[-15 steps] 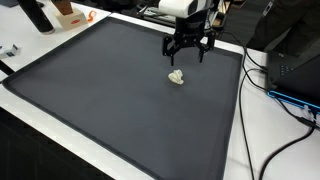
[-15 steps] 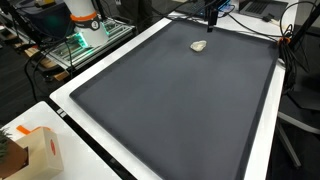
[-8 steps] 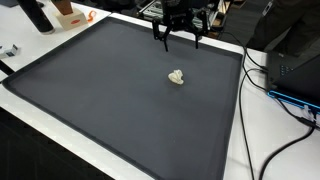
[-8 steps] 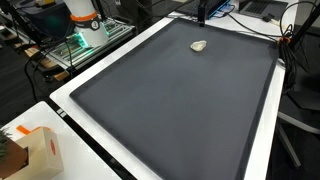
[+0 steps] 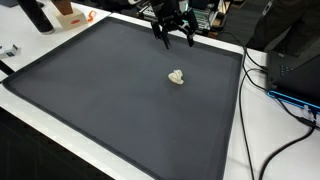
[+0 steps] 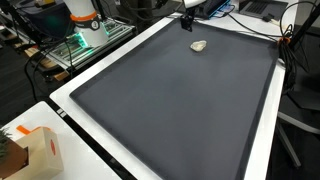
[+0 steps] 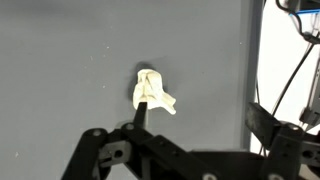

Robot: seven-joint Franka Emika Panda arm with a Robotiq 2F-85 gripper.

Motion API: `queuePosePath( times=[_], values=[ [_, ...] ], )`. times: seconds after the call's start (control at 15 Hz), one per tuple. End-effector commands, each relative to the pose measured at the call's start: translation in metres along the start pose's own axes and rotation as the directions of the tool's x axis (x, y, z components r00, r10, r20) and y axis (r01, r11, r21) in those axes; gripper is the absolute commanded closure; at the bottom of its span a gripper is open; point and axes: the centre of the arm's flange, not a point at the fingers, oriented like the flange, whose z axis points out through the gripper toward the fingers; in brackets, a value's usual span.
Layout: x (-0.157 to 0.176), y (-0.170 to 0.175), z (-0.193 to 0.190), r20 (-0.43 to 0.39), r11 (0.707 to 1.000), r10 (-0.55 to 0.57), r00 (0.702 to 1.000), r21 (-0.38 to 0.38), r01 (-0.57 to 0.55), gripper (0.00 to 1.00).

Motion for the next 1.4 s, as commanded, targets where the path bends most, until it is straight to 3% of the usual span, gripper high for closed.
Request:
queuePosePath(
  times=[0.0,0.53,1.33],
  values=[
    [-0.022,0.023,0.009,-0.014,0.992,0.125,0.992,0.018,-0.125,0.00],
    [-0.039,0.042,0.032,-0.049,0.946,0.322,0.945,-0.027,-0.324,0.00],
    [-0.044,0.048,0.063,-0.138,0.843,0.538,0.831,0.068,-0.534,0.00]
  ],
)
